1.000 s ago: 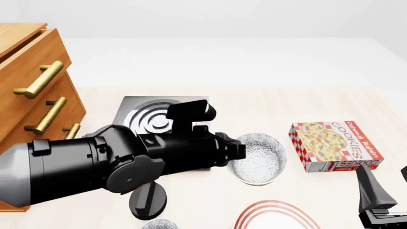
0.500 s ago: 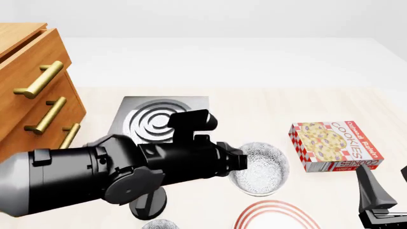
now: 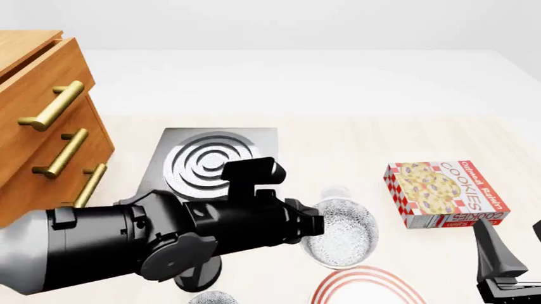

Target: Pick the akita bowl on the wooden cabinet and place it on the plate.

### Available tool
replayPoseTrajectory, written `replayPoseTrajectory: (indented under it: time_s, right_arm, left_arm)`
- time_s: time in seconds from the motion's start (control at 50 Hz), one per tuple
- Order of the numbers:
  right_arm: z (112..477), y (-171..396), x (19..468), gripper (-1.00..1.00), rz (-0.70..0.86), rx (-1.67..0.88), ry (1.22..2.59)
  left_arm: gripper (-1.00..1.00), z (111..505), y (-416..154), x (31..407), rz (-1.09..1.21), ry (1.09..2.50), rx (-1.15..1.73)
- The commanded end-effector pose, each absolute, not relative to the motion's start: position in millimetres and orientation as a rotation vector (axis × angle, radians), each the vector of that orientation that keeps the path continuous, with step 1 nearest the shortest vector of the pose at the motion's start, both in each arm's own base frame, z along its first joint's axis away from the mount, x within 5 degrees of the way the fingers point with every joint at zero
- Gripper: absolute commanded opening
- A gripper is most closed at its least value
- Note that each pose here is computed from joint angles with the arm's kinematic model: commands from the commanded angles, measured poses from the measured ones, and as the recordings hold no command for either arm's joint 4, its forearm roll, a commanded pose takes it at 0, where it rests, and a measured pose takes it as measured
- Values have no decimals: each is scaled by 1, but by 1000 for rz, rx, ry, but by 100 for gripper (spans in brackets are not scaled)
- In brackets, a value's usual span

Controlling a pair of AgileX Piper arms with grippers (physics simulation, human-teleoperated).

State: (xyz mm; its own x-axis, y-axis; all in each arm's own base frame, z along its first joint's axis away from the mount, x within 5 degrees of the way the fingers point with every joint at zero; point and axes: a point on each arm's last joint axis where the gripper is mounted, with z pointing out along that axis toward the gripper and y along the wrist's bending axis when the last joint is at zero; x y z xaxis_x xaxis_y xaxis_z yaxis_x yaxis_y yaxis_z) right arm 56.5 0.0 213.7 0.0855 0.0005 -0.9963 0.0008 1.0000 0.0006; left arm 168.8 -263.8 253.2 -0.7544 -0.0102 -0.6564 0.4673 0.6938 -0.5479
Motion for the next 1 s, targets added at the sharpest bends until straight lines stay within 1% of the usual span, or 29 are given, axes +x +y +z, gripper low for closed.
replayPoseTrajectory:
  time_s: [0.02, 1.0]
  right_arm:
    - [214, 0, 56, 100, 0, 1, 1485]
    - [214, 0, 56, 100, 0, 1, 1485]
  left_arm:
    - [-100, 248, -265, 169, -980, 2269, 317]
    - [-100, 231, -269, 161, -969, 2309, 346]
